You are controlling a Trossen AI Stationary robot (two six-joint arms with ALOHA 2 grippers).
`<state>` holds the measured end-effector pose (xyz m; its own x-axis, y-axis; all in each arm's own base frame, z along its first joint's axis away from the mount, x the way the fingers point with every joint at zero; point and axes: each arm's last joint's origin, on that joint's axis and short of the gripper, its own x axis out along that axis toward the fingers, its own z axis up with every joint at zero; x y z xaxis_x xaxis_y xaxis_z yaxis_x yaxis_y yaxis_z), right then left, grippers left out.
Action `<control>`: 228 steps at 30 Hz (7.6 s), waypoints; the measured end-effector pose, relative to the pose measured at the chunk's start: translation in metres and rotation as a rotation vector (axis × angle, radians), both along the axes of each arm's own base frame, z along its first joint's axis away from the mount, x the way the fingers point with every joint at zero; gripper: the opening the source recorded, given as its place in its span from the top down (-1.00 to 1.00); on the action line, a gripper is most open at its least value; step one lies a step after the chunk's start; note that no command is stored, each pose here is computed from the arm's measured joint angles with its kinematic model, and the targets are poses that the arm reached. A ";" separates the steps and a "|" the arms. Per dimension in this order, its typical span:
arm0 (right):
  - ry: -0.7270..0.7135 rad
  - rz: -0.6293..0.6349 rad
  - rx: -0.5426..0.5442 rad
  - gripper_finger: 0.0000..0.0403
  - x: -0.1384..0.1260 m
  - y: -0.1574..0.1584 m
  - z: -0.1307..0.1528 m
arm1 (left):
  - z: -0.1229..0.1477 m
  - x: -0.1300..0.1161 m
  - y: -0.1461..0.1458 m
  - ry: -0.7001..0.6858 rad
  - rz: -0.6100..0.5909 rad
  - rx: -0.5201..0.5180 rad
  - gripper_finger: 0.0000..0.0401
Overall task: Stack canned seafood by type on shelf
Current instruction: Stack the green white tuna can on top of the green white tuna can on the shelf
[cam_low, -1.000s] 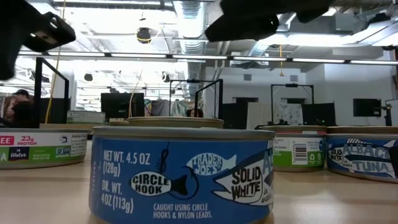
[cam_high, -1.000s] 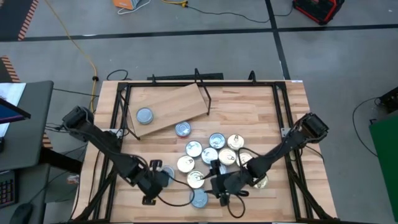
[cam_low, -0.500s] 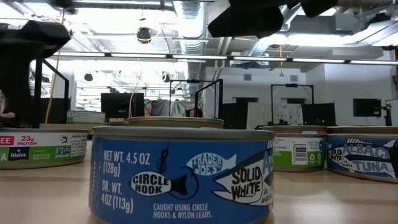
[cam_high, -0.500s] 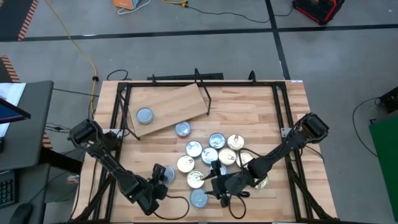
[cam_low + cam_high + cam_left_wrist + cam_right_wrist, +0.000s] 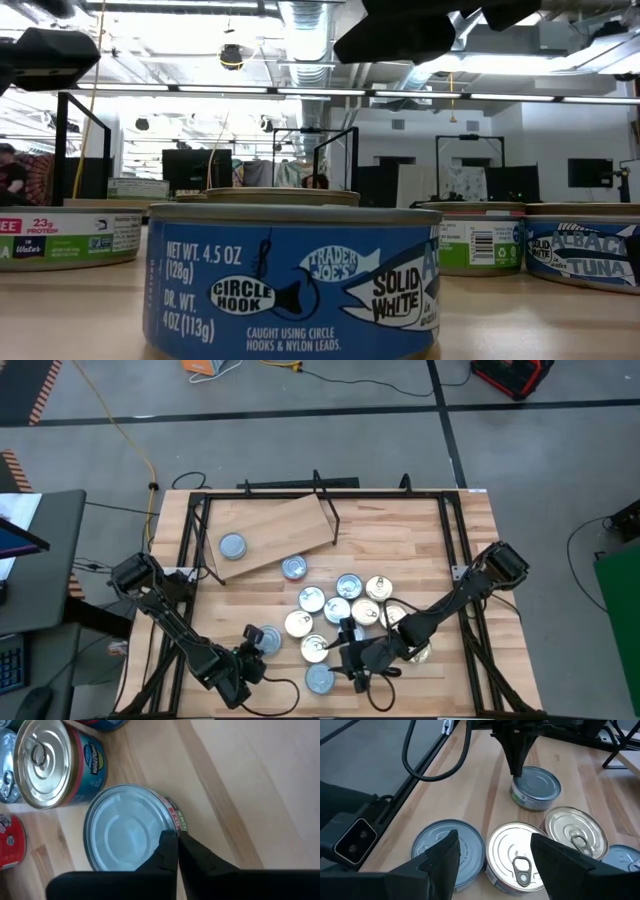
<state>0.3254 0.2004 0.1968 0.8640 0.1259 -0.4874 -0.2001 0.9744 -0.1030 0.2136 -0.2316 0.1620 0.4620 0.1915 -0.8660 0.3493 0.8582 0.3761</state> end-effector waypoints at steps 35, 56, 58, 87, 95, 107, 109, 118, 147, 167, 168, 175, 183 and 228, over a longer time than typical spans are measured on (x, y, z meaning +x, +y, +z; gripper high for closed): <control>-0.080 -0.056 -0.152 -0.35 0.005 -0.007 0.004 | 0.025 -0.001 0.011 -0.070 0.153 -0.114 1.00; -0.072 -0.043 -0.121 -0.35 0.013 -0.018 0.004 | 0.053 0.013 0.033 -0.121 0.250 -0.276 1.00; -0.070 -0.041 -0.118 -0.35 0.013 -0.018 0.004 | 0.053 0.014 0.034 -0.115 0.297 -0.311 1.00; -0.073 -0.020 -0.086 -0.35 0.006 -0.005 0.005 | 0.051 -0.014 0.060 -0.205 0.864 -0.551 0.44; -0.069 -0.012 -0.099 -0.35 0.005 -0.004 0.004 | 0.041 -0.016 0.023 -0.207 0.299 -0.392 0.57; -0.069 -0.045 -0.080 -0.35 0.009 -0.011 0.004 | -0.006 0.007 -0.006 -0.029 0.118 0.037 0.33; -0.067 -0.050 -0.069 -0.35 0.009 -0.011 0.004 | -0.011 0.010 -0.010 -0.019 0.115 0.077 0.34; -0.065 -0.051 -0.070 -0.35 0.009 -0.011 0.004 | -0.029 0.012 -0.025 -0.031 0.066 0.275 0.92; -0.043 -0.061 -0.060 -0.35 0.008 -0.012 0.002 | -0.030 0.005 -0.035 0.028 0.142 0.140 1.00; 0.030 -0.086 -0.050 -0.35 0.004 -0.013 -0.004 | 0.070 0.076 -0.027 0.249 0.179 -0.149 0.12; 0.047 -0.088 -0.050 -0.35 0.002 -0.012 -0.005 | 0.073 0.081 -0.022 0.256 0.163 -0.146 0.00; 0.167 -0.110 -0.040 -0.35 -0.021 -0.009 0.002 | 0.075 0.099 0.011 0.379 0.056 -0.112 -0.53; 0.132 -0.119 -0.027 -0.35 -0.018 -0.012 0.007 | 0.068 0.102 0.024 0.491 -0.278 0.003 -0.52; 0.104 -0.141 0.047 -0.34 -0.031 -0.049 -0.009 | 0.162 -0.003 0.263 0.061 0.652 -0.408 0.35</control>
